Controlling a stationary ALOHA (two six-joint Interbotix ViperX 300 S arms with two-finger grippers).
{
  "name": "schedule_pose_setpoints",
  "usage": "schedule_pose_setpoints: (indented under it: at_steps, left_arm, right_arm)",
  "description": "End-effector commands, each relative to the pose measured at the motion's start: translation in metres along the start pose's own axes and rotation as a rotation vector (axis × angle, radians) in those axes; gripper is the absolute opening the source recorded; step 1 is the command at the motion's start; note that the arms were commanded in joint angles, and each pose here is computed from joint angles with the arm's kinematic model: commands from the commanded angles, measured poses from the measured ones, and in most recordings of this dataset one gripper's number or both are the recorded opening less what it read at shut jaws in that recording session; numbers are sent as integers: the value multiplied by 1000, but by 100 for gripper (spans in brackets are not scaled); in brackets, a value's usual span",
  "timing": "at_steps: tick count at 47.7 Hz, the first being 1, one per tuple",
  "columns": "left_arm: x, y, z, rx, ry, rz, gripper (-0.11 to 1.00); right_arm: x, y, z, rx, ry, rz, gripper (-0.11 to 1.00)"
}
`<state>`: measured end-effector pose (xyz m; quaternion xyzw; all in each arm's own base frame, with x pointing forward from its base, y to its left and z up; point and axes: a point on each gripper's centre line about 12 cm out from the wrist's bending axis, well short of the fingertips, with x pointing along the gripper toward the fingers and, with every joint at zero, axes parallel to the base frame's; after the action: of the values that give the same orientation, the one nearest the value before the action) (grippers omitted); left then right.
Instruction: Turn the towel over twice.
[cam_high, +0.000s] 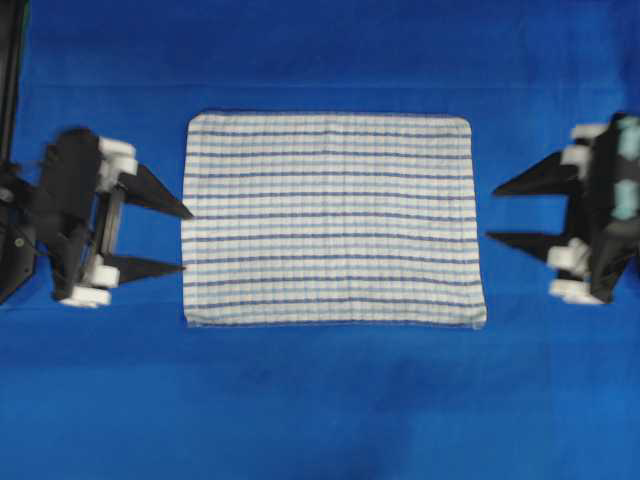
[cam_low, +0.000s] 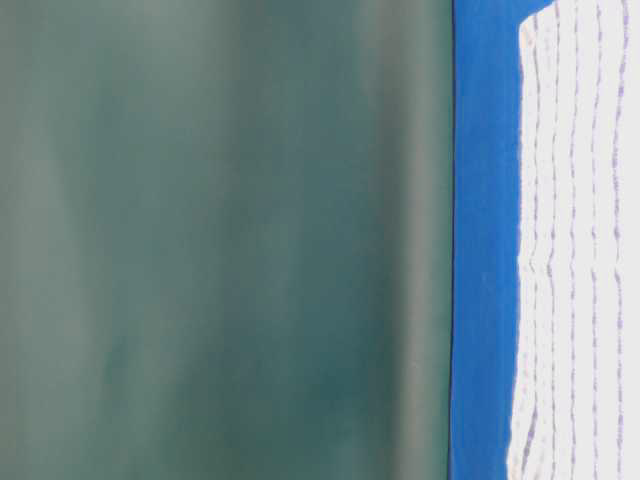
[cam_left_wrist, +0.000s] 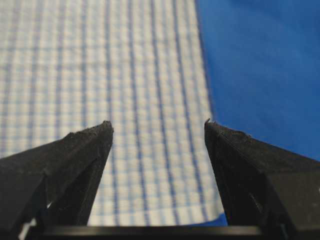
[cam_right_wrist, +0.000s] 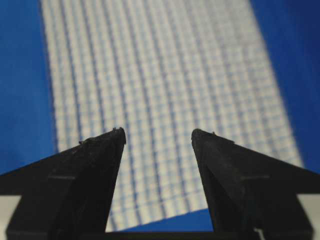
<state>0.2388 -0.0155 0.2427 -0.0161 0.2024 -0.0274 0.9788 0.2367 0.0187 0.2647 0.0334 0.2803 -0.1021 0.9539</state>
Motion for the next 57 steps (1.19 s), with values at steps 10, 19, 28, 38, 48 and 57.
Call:
schedule_pose_setpoints:
  at_steps: [10,19,28,38,48,57]
  left_arm:
    - [-45,14,12,14,-97,66,69]
    - [-67,17,-1,66,-138,92,69]
    - [-83,20,-25,61,-182,119,69]
    - [-87,22,-49,54,-190,132,69]
    - [-86,23,-54,44,-181,140,69]
    - [-86,23,-55,44,-179,140,69]
  right_arm:
    - [-46,-28,9,-24,-169,-39,61]
    - [-58,-43,-14,-11,-188,-65,61]
    - [-60,-52,-41,2,-192,-64,61]
    - [-54,-57,-65,8,-165,-76,58]
    - [-43,-63,-89,82,-115,-106,54]
    - [-42,-62,-89,85,-116,-97,54]
